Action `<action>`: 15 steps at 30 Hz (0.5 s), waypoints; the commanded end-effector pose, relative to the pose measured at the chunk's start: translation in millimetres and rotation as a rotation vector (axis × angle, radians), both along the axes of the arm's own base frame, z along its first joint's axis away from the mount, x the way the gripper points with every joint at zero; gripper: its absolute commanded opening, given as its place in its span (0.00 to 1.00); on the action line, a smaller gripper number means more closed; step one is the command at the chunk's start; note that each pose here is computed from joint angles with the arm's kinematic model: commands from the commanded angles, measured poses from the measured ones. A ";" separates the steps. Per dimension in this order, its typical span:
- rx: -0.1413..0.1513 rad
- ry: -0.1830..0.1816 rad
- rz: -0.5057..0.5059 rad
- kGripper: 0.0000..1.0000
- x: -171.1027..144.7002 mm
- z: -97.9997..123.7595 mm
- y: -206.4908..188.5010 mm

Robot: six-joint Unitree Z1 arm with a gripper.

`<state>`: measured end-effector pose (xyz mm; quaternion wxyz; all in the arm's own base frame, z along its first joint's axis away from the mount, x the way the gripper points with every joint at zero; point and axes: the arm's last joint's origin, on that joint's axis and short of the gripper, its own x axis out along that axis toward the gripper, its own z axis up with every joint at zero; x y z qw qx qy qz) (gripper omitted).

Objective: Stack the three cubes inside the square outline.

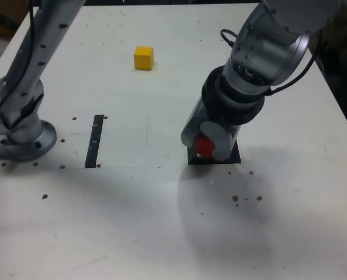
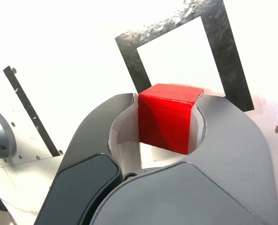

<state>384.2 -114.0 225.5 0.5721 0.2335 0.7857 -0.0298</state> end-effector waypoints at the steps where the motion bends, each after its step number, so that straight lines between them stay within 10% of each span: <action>1: 0.003 0.008 0.006 0.18 2.1 -4.9 3.7; 15: 0.019 -0.007 0.006 0.27 6.0 -10.2 11.4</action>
